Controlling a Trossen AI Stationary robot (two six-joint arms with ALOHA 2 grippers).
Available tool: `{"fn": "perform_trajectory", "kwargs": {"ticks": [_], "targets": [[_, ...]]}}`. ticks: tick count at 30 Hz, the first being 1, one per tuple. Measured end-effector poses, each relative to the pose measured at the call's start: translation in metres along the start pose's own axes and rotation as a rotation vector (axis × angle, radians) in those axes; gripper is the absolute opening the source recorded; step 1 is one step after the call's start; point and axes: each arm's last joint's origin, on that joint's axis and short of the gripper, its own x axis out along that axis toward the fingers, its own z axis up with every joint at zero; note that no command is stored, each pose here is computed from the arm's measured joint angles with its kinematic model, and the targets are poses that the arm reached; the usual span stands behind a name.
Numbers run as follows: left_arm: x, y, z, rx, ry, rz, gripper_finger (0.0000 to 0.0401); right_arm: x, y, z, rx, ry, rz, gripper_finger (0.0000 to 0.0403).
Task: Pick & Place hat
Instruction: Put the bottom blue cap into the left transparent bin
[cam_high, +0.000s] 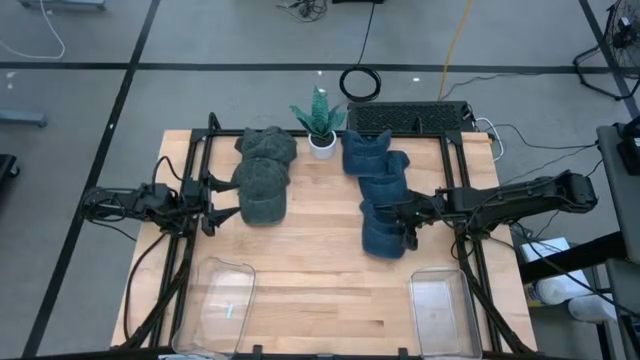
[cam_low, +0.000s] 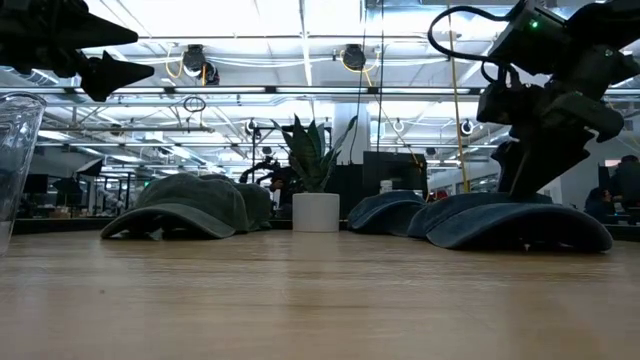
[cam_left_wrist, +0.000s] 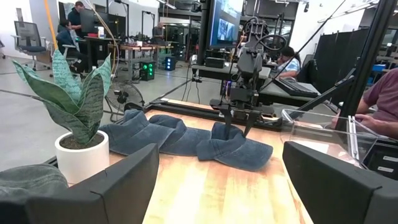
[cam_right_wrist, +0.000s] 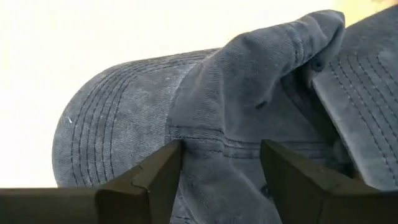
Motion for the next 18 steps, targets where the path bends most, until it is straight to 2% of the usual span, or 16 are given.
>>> {"fn": "perform_trajectory", "kwargs": {"ticks": [18], "targets": [[0.0, 0.0, 0.0, 0.0, 0.0, 0.0, 0.0351, 0.0003, 0.0044, 0.0023, 0.081, -0.03, 0.017, 0.0151]]}}
